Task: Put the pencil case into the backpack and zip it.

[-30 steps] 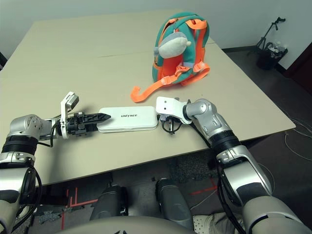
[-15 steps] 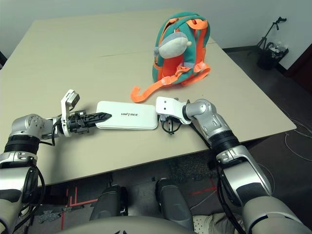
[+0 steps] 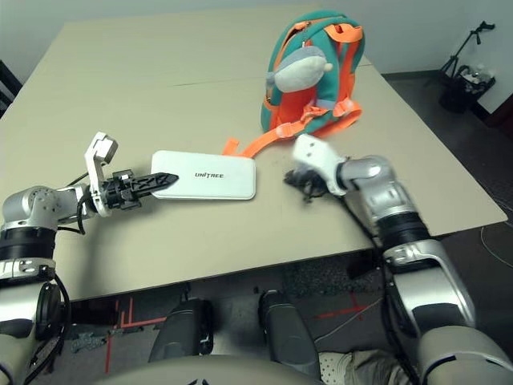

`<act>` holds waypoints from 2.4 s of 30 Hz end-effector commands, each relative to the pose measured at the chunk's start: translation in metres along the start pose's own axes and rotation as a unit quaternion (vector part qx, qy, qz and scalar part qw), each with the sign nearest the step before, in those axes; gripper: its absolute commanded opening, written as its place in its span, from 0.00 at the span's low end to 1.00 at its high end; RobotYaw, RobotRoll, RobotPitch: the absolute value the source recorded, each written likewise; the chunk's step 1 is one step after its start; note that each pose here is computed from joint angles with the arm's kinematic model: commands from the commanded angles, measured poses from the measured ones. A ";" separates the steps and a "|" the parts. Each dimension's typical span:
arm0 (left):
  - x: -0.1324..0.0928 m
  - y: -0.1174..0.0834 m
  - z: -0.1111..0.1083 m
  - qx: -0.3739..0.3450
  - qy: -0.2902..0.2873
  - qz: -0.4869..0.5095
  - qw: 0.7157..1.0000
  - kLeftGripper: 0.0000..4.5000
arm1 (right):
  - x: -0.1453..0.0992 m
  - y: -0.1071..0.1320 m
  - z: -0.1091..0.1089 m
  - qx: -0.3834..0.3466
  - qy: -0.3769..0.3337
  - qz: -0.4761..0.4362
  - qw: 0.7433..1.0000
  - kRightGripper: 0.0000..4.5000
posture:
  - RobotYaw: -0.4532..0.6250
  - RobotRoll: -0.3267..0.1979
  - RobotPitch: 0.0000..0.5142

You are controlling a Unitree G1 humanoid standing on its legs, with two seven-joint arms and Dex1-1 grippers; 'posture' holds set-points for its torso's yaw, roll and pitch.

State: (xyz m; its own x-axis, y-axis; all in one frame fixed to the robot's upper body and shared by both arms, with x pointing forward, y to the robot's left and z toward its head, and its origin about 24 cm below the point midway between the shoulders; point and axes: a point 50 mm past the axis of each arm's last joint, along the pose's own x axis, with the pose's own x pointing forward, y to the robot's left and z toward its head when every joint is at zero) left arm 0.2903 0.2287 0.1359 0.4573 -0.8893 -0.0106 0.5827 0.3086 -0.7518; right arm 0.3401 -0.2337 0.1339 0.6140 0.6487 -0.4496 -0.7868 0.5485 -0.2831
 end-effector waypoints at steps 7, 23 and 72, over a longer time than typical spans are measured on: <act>-0.013 -0.036 0.021 0.063 -0.039 -0.026 0.997 0.29 | -0.052 -0.037 0.020 0.091 -0.067 -0.107 0.988 1.00 | 0.36 0.62 0.17; -0.018 -0.033 0.033 0.099 -0.093 0.013 0.991 0.29 | -0.013 -0.061 0.035 0.212 -0.148 -0.194 0.946 1.00 | 0.38 0.62 0.15; -0.028 -0.017 0.068 0.133 -0.165 0.072 0.975 0.29 | -0.028 -0.018 0.104 0.139 -0.336 -0.021 0.931 0.00 | 0.36 0.62 0.17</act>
State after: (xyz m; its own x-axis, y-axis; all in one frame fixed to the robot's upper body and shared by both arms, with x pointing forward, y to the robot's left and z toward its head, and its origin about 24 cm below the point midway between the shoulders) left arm 0.3114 0.2704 0.1868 0.7260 -0.6777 0.1166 0.6037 0.5469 -0.5801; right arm 0.3550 -0.2130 0.2102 0.6955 0.7099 0.1112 -0.7175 0.6944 0.0549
